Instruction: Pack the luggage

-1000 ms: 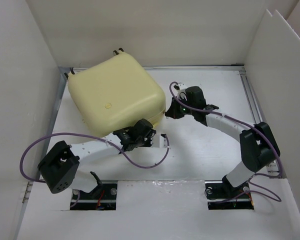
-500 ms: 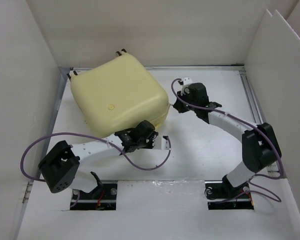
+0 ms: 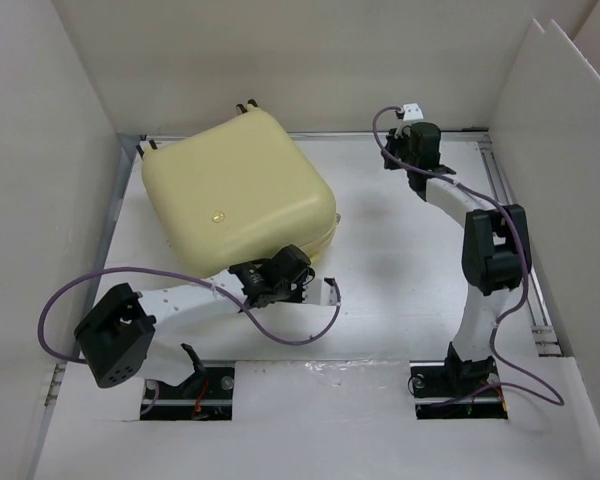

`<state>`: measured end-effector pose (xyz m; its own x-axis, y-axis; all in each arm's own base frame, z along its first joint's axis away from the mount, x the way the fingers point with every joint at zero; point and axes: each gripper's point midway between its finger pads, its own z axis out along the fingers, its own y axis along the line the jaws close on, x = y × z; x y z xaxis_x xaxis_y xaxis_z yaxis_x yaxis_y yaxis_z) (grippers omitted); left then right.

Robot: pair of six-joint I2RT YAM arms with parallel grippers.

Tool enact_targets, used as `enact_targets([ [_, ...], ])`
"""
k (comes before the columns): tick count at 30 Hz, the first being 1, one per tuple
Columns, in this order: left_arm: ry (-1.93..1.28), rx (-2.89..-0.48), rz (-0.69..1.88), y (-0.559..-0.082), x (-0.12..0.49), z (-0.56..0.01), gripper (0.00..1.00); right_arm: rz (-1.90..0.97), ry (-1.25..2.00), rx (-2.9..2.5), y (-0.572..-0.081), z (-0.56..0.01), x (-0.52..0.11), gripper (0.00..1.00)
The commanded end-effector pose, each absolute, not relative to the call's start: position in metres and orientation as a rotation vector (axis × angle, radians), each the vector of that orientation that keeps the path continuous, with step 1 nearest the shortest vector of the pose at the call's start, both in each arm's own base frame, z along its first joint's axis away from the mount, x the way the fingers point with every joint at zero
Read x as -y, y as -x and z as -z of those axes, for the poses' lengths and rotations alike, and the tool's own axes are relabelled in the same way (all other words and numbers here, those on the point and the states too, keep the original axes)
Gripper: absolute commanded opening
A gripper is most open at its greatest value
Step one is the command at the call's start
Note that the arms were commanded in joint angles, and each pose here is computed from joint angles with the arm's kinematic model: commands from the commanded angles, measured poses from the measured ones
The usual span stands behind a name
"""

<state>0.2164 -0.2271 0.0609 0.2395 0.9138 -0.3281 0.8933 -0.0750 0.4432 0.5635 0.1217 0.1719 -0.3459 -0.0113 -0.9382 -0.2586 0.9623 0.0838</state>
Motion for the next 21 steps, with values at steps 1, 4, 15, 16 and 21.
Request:
enact_targets([
  [1, -2.334, -1.785, 0.044, -0.146, 0.17, -0.017, 0.0, -0.401, 0.264, -1.773, -0.575, -0.212, -0.169, 0.0],
  [4, -2.291, -1.794, 0.051, -0.148, 0.174, -0.024, 0.0, -0.494, 0.366, -1.771, -0.541, -0.212, -0.178, 0.0],
  [15, -2.431, -1.391, 0.034, -0.129, 0.142, -0.056, 0.0, -1.04, 0.726, -1.749, -0.386, -0.188, -0.177, 0.72],
  [16, -2.424, -1.304, 0.042, -0.129, 0.147, -0.064, 0.02, -1.087, 0.753, -1.767, -0.373, -0.18, -0.19, 0.72],
  [21, -2.113, -1.17, 0.105, -0.138, 0.183, -0.144, 0.74, -1.121, 0.82, -1.772, -0.357, -0.172, -0.213, 0.72],
])
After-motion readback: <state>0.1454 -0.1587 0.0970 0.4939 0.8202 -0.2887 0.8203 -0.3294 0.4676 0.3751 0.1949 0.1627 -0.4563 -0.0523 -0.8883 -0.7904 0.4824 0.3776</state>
